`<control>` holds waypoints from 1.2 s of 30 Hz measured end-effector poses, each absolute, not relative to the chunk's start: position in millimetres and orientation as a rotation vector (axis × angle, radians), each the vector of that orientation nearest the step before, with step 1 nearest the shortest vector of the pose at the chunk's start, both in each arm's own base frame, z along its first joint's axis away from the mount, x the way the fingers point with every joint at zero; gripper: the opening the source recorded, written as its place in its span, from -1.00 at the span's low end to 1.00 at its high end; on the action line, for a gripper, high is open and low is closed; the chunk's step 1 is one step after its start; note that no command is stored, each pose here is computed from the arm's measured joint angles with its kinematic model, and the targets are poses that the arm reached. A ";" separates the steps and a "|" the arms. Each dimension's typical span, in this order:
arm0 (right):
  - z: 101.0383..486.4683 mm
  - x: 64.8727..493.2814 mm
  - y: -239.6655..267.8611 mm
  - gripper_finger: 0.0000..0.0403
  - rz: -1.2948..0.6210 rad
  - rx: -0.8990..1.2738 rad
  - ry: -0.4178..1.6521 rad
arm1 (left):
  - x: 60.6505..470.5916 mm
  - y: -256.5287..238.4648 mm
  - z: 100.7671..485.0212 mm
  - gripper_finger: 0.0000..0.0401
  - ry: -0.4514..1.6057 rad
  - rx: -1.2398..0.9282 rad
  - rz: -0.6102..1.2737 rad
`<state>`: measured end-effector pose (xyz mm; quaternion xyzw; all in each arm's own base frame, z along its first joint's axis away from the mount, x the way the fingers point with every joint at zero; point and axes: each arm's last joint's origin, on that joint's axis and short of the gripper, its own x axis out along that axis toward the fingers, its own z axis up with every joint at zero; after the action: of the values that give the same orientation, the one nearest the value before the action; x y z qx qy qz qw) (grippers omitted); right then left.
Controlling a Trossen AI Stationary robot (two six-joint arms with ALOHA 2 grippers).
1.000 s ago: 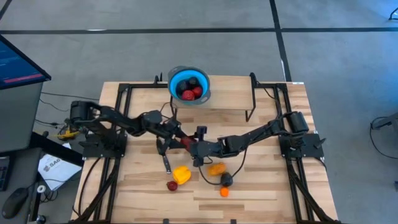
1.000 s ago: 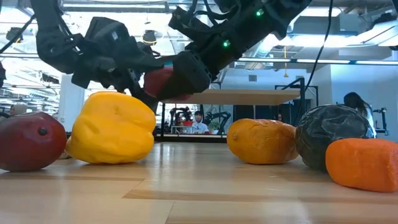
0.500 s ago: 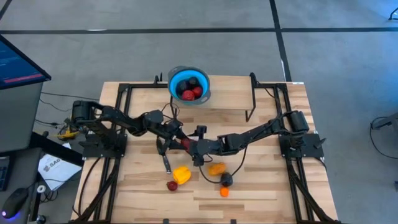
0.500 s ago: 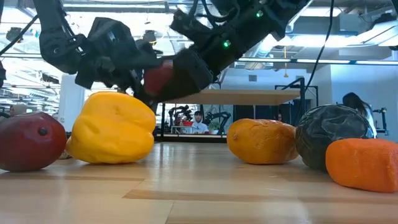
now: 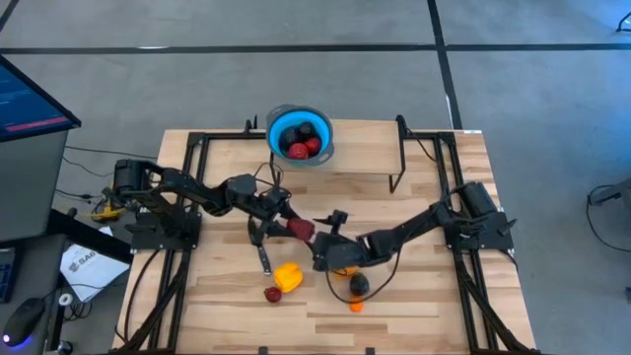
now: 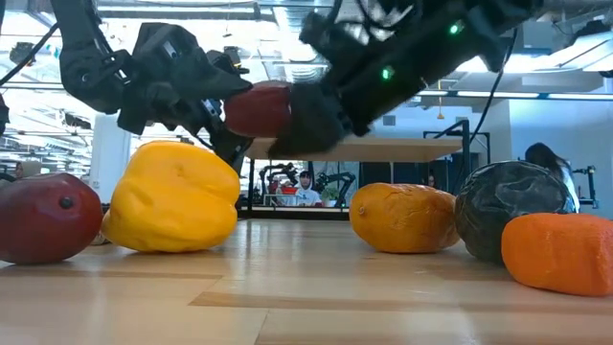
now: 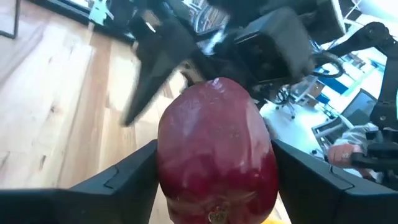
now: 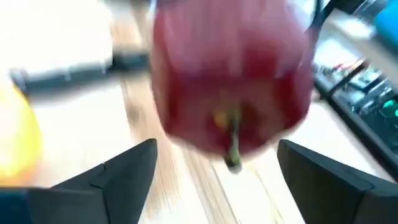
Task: Pick & Place Fruit
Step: Put the red apple into the blue strainer bowl on the shelf
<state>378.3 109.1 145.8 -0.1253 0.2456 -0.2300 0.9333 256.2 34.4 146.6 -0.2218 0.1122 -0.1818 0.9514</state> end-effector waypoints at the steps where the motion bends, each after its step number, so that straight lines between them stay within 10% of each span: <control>1: 147.4 377.4 112.2 0.59 -0.484 -0.252 0.462 | 256.2 34.4 147.9 0.35 0.215 -0.448 -0.372; 21: 183.5 384.0 114.3 0.30 -0.532 -0.458 0.270 | 256.4 39.4 161.4 0.41 0.095 -0.480 -0.379; 36: 274.9 340.2 70.7 0.26 -0.193 -0.133 0.656 | 250.1 59.5 164.7 0.63 0.051 -0.328 -0.342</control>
<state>340.2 70.7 274.9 -0.0654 0.3213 -0.0944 0.9400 250.1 59.5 164.7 -0.1626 0.0252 -0.1694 0.9717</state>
